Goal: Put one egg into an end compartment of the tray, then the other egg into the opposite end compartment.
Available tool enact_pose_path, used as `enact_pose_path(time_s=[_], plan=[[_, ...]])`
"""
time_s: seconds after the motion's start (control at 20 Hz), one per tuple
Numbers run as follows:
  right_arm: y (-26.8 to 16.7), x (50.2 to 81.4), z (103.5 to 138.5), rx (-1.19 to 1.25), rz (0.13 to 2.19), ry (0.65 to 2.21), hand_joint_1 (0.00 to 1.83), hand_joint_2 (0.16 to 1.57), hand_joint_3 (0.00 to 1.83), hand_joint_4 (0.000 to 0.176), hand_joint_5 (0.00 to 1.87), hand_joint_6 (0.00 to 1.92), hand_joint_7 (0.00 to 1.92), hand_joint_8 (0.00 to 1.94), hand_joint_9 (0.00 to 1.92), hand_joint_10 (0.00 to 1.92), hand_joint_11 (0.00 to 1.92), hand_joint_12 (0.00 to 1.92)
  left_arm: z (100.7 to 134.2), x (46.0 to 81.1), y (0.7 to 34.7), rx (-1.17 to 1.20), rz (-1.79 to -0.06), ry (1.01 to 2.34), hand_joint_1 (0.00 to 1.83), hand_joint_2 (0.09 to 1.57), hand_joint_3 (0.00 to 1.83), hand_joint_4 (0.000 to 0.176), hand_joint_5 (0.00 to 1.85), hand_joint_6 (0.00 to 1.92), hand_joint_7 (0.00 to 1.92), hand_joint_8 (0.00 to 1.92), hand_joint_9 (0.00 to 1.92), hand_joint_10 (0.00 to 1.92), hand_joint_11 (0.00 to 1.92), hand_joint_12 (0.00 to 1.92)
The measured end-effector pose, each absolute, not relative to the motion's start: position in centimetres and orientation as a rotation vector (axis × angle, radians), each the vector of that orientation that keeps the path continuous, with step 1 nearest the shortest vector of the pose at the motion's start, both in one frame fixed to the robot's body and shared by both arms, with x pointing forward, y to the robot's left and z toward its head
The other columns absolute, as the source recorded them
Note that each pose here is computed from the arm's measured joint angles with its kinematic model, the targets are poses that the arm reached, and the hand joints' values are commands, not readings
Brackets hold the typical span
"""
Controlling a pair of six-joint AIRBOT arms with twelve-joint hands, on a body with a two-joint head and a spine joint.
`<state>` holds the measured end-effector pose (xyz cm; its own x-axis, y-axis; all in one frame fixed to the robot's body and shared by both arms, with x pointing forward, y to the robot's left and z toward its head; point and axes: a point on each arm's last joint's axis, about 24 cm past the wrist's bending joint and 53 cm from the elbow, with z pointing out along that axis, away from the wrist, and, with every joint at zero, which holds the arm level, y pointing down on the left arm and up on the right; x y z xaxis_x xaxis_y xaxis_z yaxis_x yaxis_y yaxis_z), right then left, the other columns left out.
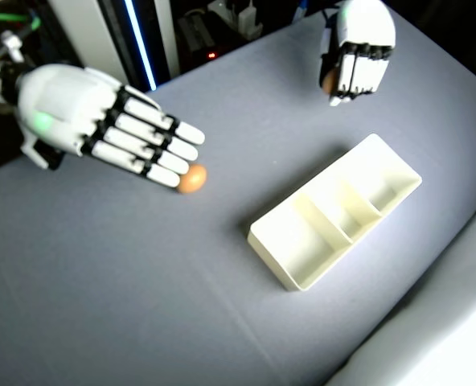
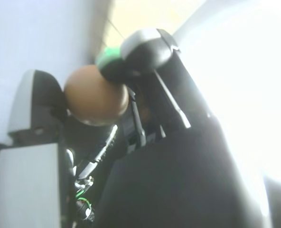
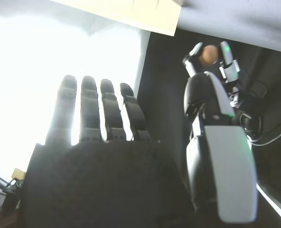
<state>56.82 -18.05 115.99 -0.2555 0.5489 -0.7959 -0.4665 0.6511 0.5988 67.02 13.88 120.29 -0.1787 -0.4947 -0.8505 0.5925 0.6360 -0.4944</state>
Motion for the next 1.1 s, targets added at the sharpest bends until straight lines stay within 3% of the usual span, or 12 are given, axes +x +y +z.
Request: enact_pose_path(time_s=[0.1,0.35,0.45,0.5,0.6,0.65,0.7,0.8,0.85,0.9,0.95,1.1], plan=[[-18.0,56.8,116.1,0.066,0.963,1.554,0.45,1.26,0.01,0.000,0.00,0.00,0.00,0.00,0.00,0.00,0.00,0.00,122.0,69.3,14.4,0.040,-0.957,1.418,1.35,1.21,0.00,0.000,0.77,1.03,0.81,1.38,0.78,1.62,0.64,1.85],[-18.2,56.8,115.8,0.074,0.963,1.558,0.43,1.26,0.01,0.000,0.00,0.00,0.00,0.00,0.00,0.00,0.00,0.00,124.7,73.7,13.3,-0.013,-0.938,1.389,1.20,1.26,0.00,0.000,0.68,1.16,0.77,1.64,0.96,1.76,1.06,1.92],[-18.2,56.8,115.7,0.075,0.966,1.562,0.46,1.26,0.01,0.000,0.00,0.00,0.00,0.00,0.00,0.00,0.00,0.00,125.0,75.5,12.0,-0.045,-0.947,1.402,1.22,1.22,0.00,0.000,0.77,1.28,0.81,1.38,1.20,1.76,1.28,1.91],[-18.2,56.8,115.7,0.076,0.967,1.562,0.47,1.26,0.01,0.000,0.00,0.00,0.00,0.00,0.00,0.00,0.00,0.00,124.4,76.2,11.7,-0.061,-0.942,1.425,1.15,1.20,0.00,0.000,0.82,1.23,1.08,1.66,1.35,1.81,1.41,1.92],[-18.4,57.0,115.6,0.077,0.963,1.560,0.45,1.26,0.01,0.000,0.00,0.00,0.00,0.00,0.00,0.00,0.00,0.00,122.4,77.4,11.3,-0.103,-0.934,1.491,1.11,1.20,0.00,0.000,0.80,1.26,1.07,1.84,1.34,1.89,1.45,1.92],[-18.5,57.0,115.7,0.082,0.962,1.559,0.45,1.26,0.01,0.000,0.00,0.00,0.00,0.00,0.00,0.00,0.00,0.00,121.4,78.0,11.4,-0.126,-0.924,1.526,1.25,1.21,0.00,0.000,0.48,0.91,0.83,1.47,0.92,1.69,1.00,1.92],[-18.4,57.0,115.7,0.080,0.963,1.560,0.44,1.27,0.01,0.000,0.00,0.00,0.00,0.00,0.00,0.00,0.00,0.00,120.9,78.2,11.5,-0.136,-0.919,1.540,0.87,1.18,0.00,0.000,0.26,0.72,0.52,0.92,0.51,1.24,0.45,1.82],[-18.1,56.8,115.7,0.069,0.973,1.561,0.47,1.27,0.01,0.000,0.00,0.00,0.00,0.00,0.00,0.00,0.00,0.00,119.8,78.6,11.7,-0.160,-0.911,1.565,0.70,1.14,0.00,0.100,0.06,0.56,0.28,0.39,0.19,0.92,0.08,1.76],[-18.1,56.8,115.6,0.069,0.973,1.561,0.47,1.27,0.01,0.000,0.00,0.00,0.00,0.00,0.00,0.00,0.00,0.00,119.6,78.6,11.6,-0.164,-0.915,1.572,0.66,1.12,0.00,0.122,0.02,0.46,0.20,0.23,0.04,0.85,0.01,1.75],[-18.1,56.8,115.7,0.070,0.974,1.561,0.47,1.26,0.01,0.000,0.00,0.00,0.00,0.00,0.00,0.00,0.00,0.00,119.5,78.5,11.4,-0.164,-0.921,1.574,0.64,1.09,0.00,0.159,0.00,0.26,0.04,0.05,0.01,0.28,0.00,1.68],[-18.2,56.9,115.6,0.075,0.974,1.561,0.49,1.27,0.00,0.000,0.00,0.00,0.00,0.00,0.00,0.00,0.00,0.00,119.5,78.5,11.3,-0.159,-0.923,1.573,0.56,1.08,0.00,0.166,0.00,0.05,0.01,0.01,0.00,0.06,0.00,1.51],[-18.3,57.0,115.4,0.072,0.975,1.573,0.51,1.25,0.00,0.000,0.00,0.00,0.00,0.00,0.00,0.00,0.00,0.00,119.8,77.5,10.8,-0.144,-0.948,1.558,0.46,1.15,0.01,0.176,0.00,0.00,0.00,0.00,0.00,0.00,0.00,1.12]])
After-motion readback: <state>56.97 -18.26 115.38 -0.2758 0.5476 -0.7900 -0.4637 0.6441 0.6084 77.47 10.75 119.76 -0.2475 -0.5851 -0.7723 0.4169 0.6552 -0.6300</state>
